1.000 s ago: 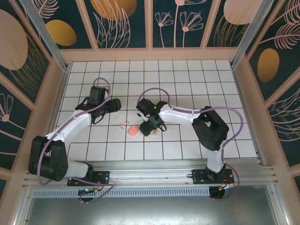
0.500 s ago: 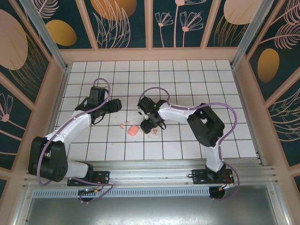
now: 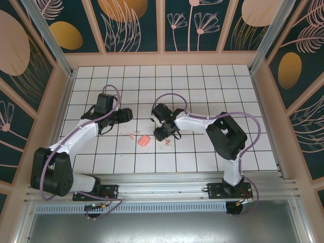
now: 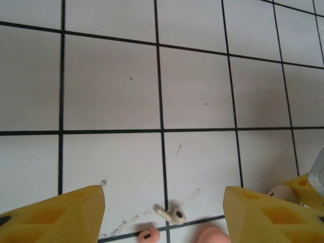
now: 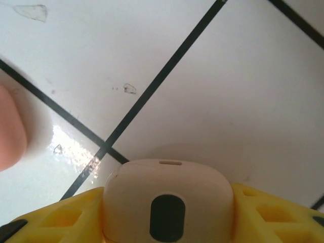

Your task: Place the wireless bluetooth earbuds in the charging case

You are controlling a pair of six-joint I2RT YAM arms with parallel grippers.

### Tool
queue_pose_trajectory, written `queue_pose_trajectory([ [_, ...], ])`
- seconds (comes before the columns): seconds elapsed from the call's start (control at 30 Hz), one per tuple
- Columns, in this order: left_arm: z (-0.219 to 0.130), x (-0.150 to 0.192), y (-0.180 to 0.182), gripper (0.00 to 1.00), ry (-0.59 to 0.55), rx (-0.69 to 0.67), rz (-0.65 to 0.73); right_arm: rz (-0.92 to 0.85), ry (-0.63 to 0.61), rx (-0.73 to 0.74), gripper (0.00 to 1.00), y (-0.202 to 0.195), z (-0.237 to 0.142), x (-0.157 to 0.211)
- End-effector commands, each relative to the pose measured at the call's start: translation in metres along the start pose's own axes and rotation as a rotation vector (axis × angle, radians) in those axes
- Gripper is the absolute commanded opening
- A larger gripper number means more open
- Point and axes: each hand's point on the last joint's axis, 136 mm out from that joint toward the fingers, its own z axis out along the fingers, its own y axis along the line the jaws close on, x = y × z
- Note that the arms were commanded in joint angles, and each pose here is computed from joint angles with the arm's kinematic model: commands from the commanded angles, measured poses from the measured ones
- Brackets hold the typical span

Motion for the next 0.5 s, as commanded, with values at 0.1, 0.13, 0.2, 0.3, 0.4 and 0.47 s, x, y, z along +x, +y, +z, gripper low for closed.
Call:
queue_pose_trajectory([
  [0.1, -0.019, 0.001, -0.044, 0.62, 0.072, 0.212, 0.078, 0.081, -0.415, -0.011, 0.50, 0.000, -0.079, -0.055],
  [0.13, -0.022, 0.002, -0.049, 0.62, 0.085, 0.243, 0.088, 0.083, -0.472, -0.019, 0.49, 0.001, -0.091, -0.059],
  [0.2, -0.026, 0.009, -0.057, 0.61, 0.120, 0.290, 0.098, 0.081, -0.563, -0.017, 0.49, 0.002, -0.111, -0.065],
  [0.3, -0.045, -0.002, -0.078, 0.60, 0.111, 0.373, 0.132, 0.046, -0.691, -0.018, 0.49, 0.004, -0.135, -0.069],
  [0.4, -0.059, -0.007, -0.090, 0.61, 0.100, 0.425, 0.171, -0.012, -0.805, -0.038, 0.48, 0.010, -0.155, -0.066],
  [0.47, -0.067, -0.007, -0.097, 0.61, 0.113, 0.455, 0.187, -0.051, -0.878, -0.054, 0.48, 0.014, -0.168, -0.063],
])
